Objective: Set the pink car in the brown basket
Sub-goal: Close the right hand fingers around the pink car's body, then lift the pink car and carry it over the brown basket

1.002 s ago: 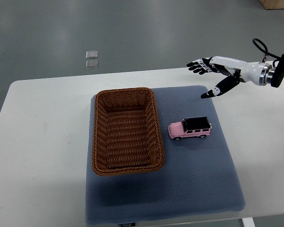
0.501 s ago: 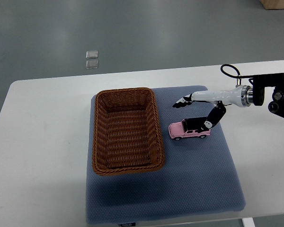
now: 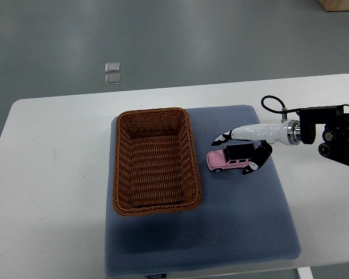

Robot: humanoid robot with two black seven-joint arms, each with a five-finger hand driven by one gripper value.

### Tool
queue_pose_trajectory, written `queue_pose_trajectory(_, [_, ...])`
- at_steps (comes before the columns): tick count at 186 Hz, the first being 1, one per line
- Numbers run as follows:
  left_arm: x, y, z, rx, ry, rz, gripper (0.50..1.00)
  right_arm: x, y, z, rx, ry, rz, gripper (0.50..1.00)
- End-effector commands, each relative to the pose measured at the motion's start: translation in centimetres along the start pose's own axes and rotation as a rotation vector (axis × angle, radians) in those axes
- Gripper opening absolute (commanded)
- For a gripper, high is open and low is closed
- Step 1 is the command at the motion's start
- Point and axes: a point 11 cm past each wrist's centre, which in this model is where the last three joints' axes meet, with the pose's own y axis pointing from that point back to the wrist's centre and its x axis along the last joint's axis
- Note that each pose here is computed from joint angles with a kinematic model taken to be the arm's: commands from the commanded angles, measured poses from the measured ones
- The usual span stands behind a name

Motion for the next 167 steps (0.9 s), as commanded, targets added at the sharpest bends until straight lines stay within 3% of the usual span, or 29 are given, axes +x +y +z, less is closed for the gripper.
queue_pose_trajectory(1, [0.0, 0.0, 0.0, 0.000, 0.001, 0.000, 1.000, -0.1, -0.2, 0.1, -0.012, 0.007, 0.003, 0.889])
queue_pose_trajectory(25, [0.0, 0.0, 0.0, 0.000, 0.001, 0.000, 1.000, -0.2, -0.4, 0.1, -0.016, 0.010, -0.002, 0.860])
queue_pose_trajectory(53, [0.0, 0.0, 0.0, 0.000, 0.001, 0.000, 1.000, -0.1, -0.4, 0.6, -0.042, 0.053, 0.004, 0.752])
queue_pose_trajectory(70, [0.0, 0.0, 0.0, 0.000, -0.001, 0.000, 1.000, -0.2, -0.3, 1.2, -0.064, 0.068, 0.009, 0.629])
queue_pose_trajectory(85, [0.0, 0.0, 0.0, 0.000, -0.001, 0.000, 1.000, -0.3, -0.3, 1.4, -0.074, 0.072, 0.002, 0.570])
queue_pose_trajectory(93, [0.0, 0.0, 0.0, 0.000, 0.001, 0.000, 1.000, -0.3, -0.2, 1.5, -0.077, 0.073, 0.002, 0.500])
queue_pose_trajectory(128, [0.0, 0.0, 0.0, 0.000, -0.001, 0.000, 1.000, 0.2, 0.3, 1.8, -0.087, 0.079, 0.031, 0.500])
queue_pose_trajectory(129, [0.0, 0.0, 0.0, 0.000, -0.001, 0.001, 1.000, 1.6, 0.5, 1.6, -0.086, 0.098, 0.060, 0.500])
queue_pose_trajectory(167, [0.0, 0.0, 0.0, 0.000, -0.001, 0.000, 1.000, 7.3, 3.7, 1.7, -0.113, 0.150, 0.202, 0.500])
